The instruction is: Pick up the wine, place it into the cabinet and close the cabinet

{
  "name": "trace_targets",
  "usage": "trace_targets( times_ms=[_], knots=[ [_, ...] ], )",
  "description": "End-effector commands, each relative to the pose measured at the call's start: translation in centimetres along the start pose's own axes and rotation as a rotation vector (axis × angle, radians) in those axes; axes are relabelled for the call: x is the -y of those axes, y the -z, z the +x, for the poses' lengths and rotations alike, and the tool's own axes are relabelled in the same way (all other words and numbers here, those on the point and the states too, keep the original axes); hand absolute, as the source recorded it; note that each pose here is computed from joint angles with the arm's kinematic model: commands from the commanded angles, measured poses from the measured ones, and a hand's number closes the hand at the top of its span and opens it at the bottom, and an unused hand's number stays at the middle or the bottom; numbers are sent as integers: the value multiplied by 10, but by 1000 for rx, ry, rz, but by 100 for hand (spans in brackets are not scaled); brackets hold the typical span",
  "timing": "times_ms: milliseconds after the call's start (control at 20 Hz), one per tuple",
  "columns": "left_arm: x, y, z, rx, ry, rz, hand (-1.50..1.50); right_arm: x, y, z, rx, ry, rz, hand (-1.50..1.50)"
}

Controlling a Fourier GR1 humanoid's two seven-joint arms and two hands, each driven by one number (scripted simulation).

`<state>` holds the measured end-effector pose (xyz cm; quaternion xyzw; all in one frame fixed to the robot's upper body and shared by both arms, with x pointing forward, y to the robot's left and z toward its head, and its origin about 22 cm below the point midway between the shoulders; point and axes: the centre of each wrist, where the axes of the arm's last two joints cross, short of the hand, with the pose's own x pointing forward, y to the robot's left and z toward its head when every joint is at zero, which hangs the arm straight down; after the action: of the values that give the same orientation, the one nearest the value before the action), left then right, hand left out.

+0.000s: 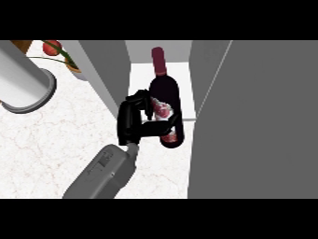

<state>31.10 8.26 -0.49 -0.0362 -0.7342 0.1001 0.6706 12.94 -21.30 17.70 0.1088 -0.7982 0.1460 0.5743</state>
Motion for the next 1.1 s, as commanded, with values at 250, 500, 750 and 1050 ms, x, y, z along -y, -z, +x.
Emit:
trace_targets(
  times_ms=[250, 500, 750, 1050],
  knots=[
    [5, 25, -1, -21, -80, 36, 150, 0, -31, 37, 92, 80, 65, -150],
    [-17, 23, -27, -33, -81, 50, 150, -7, -37, 41, 69, 83, 52, -150],
    [9, 50, 1, -60, -80, 58, 150, -6, -28, 37, 74, 94, 52, -150],
    [9, 72, 4, -41, -63, 89, 150, -4, -25, 33, 66, 81, 47, -150]
  ],
)
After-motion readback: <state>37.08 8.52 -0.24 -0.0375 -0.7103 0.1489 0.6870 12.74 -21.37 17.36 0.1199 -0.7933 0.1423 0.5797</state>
